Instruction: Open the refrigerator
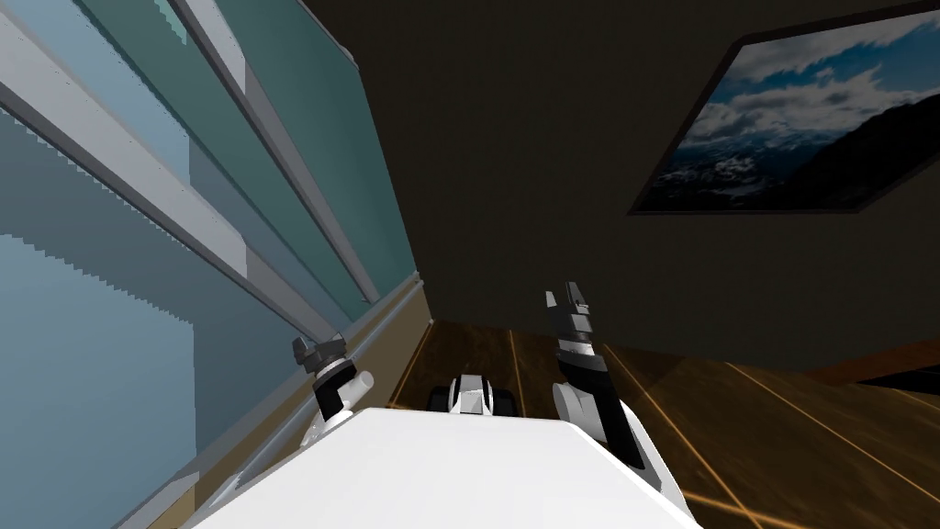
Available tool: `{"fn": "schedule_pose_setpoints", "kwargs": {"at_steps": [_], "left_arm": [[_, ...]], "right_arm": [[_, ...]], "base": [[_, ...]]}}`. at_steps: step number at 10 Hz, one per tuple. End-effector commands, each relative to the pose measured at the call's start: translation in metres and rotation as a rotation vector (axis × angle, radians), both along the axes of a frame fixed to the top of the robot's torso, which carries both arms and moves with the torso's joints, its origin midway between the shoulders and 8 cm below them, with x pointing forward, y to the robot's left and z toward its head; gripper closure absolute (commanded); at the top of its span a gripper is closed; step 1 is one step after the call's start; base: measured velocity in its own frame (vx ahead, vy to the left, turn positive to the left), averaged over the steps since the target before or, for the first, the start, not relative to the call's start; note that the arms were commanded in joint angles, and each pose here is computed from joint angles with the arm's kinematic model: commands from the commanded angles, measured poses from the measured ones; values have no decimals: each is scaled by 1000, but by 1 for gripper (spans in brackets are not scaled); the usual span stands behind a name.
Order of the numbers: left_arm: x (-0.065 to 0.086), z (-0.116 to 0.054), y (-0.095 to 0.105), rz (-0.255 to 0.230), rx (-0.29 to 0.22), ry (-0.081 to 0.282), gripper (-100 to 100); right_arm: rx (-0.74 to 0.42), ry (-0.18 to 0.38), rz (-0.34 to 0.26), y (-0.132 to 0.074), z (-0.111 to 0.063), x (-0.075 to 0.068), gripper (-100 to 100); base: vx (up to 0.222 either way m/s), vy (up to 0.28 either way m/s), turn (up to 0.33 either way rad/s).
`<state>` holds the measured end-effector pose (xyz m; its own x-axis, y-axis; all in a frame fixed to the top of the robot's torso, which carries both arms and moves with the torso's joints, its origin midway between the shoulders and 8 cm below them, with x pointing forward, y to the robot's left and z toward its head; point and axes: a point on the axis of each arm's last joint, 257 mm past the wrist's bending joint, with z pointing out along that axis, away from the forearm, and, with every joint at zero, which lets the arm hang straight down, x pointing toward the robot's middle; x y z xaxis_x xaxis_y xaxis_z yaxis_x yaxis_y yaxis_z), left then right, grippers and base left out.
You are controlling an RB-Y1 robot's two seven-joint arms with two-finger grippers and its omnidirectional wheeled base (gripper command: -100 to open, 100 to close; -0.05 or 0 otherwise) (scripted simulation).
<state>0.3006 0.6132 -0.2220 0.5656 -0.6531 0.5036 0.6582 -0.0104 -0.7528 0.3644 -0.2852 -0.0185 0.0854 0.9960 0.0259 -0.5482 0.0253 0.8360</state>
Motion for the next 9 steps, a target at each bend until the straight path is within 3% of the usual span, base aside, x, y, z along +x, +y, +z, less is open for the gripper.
{"fn": "schedule_pose_setpoints", "kwargs": {"at_steps": [1,4,6,9], "left_arm": [[-5,19,15,34,35,-19,-100],[-36,21,36,112,35,-26,-100],[-40,16,38,136,25,-12,-100],[-75,17,57,219,24,-18,-100]], "right_arm": [[0,0,0,0,0,0,0],[0,0,0,0,0,0,0],[0,0,0,0,0,0,0],[0,0,0,0,0,0,0]], "base": [[-97,16,-292],[-83,23,-270],[-32,-15,-147],[-78,12,-259]]}}
